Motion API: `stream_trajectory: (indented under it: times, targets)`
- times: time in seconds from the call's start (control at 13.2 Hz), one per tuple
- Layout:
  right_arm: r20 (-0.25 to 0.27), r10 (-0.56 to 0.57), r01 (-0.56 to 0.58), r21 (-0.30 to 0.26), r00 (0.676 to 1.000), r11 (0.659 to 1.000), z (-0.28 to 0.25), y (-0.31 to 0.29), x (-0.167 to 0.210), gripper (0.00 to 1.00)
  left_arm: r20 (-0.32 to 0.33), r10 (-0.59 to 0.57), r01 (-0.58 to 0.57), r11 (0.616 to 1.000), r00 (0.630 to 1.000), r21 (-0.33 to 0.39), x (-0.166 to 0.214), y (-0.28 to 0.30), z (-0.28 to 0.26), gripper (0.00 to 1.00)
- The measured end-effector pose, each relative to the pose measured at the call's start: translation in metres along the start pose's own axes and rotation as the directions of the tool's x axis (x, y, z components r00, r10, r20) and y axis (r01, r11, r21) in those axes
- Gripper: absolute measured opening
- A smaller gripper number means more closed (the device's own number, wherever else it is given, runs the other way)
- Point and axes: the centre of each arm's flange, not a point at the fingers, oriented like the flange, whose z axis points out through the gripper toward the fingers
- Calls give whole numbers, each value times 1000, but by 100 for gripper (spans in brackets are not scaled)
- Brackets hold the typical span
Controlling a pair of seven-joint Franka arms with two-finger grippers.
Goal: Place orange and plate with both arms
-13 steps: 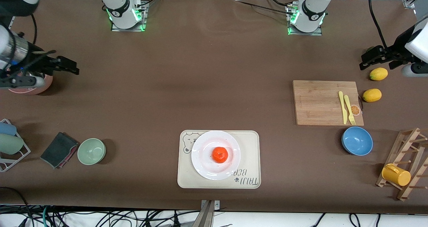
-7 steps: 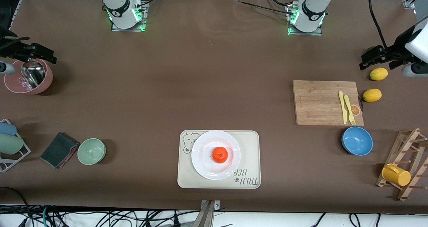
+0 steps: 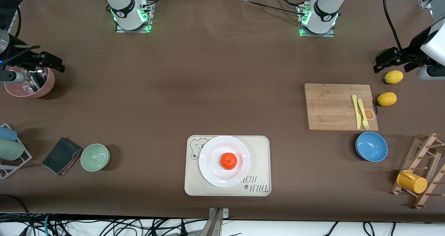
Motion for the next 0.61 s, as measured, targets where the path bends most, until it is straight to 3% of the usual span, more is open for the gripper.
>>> stream_trajectory:
  times: [0.61]
  targets:
    - [-5,1,-1,0,1000,1000,0,-1,1,100,0,2,-2,1000,1000,0,0,1,0,100]
